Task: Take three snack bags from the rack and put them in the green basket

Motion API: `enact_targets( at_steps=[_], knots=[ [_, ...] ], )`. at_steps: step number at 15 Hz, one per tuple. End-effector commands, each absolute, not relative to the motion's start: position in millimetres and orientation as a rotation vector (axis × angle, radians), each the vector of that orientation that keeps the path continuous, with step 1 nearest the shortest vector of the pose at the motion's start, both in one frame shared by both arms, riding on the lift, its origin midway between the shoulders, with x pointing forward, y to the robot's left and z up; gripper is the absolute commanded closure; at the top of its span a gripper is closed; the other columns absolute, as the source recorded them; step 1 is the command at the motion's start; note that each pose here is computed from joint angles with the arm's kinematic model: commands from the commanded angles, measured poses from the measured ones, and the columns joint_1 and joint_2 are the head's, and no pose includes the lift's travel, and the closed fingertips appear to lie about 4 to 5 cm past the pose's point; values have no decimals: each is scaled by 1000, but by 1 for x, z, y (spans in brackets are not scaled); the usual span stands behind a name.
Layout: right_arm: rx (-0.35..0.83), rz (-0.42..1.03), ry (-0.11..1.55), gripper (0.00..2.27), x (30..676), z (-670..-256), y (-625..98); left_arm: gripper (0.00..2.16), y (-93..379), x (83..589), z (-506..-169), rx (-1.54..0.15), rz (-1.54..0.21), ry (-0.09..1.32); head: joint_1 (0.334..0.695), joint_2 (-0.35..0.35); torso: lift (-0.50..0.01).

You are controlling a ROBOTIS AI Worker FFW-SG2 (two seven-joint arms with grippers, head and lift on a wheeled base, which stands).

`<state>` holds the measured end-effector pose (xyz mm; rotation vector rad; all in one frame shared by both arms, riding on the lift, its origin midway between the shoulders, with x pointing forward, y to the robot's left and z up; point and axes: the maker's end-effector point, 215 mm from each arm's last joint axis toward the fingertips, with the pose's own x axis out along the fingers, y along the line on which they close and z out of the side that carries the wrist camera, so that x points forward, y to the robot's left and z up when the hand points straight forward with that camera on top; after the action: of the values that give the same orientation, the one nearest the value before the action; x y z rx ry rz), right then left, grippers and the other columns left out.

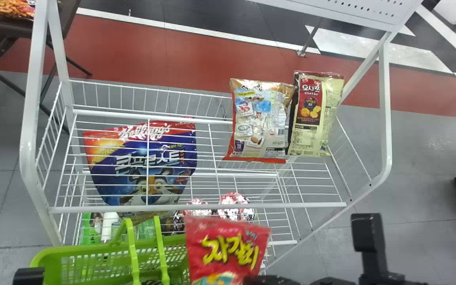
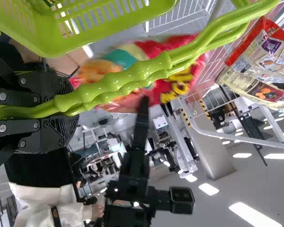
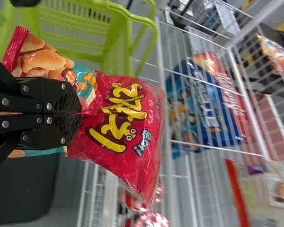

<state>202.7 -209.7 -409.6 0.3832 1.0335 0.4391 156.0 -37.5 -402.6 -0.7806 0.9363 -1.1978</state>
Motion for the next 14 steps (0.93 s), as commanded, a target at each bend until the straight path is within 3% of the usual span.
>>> enact_targets(
  at_steps=[1, 4, 5, 6, 8, 14],
  knots=[
    [397, 500, 1092, 2213, 189, -424, -186, 2118, -41, 154, -401, -780, -1205, 934, 695, -350, -6],
    [365, 585, 1151, 2138, 177, -445, -147, 2118, -46, 150, -399, -779, -1218, 933, 695, -350, -6],
    [337, 605, 1144, 1946, 181, -454, -136, 2118, -48, 149, -398, -774, -1222, 934, 695, -350, -6],
    [327, 621, 1124, 1544, 188, -461, -127, 2115, -48, 148, -399, -773, -1223, 936, 695, -350, -6],
    [323, 636, 1098, -2, 200, -469, -122, 2118, -49, 148, -399, -772, -1224, 936, 695, -350, -6],
    [202, 585, 786, 56, 272, -438, -155, 2118, -49, 149, -398, -770, -1226, 933, 695, -350, -6]
  ],
)
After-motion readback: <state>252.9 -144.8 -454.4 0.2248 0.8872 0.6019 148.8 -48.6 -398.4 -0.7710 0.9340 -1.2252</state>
